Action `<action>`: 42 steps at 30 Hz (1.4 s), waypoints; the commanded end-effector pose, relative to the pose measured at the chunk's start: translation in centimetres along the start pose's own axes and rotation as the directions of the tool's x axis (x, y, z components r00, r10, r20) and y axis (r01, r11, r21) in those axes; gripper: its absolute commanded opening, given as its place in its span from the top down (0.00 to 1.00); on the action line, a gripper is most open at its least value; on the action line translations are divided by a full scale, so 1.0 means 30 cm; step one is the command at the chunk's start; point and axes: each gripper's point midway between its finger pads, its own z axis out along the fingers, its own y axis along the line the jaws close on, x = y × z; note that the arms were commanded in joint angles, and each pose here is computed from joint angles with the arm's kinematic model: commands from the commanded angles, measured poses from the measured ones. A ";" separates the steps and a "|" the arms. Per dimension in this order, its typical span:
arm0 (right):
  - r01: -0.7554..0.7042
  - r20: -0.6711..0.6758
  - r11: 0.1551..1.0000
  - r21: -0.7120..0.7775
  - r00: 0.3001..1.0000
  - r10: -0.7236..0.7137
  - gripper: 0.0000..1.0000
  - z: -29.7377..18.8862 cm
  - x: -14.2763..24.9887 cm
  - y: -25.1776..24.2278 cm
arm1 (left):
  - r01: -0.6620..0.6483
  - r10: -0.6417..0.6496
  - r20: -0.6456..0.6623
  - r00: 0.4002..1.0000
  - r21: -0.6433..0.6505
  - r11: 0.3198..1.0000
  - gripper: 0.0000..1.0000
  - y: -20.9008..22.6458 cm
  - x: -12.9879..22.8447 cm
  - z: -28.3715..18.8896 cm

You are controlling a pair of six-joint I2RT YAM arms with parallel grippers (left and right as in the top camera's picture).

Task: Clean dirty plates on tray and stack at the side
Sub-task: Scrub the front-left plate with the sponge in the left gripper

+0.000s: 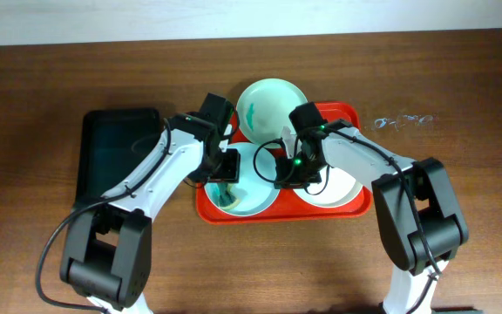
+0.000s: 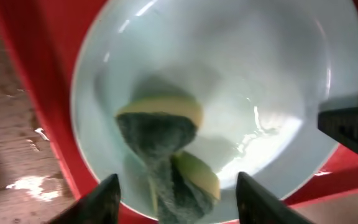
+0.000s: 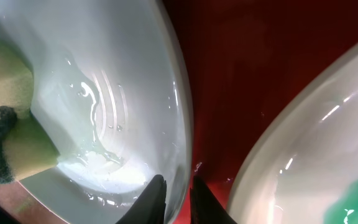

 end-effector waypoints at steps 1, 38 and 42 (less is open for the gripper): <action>-0.003 -0.007 1.000 0.027 1.000 0.003 0.84 0.011 0.003 -0.030 | 0.059 -0.056 -0.070 0.996 0.045 0.997 0.66 -0.011 0.084 0.046; -0.004 -0.009 1.000 0.031 1.000 0.004 0.84 0.011 0.005 -0.032 | 0.015 -0.033 0.144 0.989 0.127 0.992 1.00 -0.124 -0.092 0.009; -0.004 -0.009 1.000 0.031 1.000 0.004 0.84 0.011 0.006 -0.033 | 0.036 -0.038 0.113 0.993 0.019 0.999 1.00 -0.038 -0.032 0.076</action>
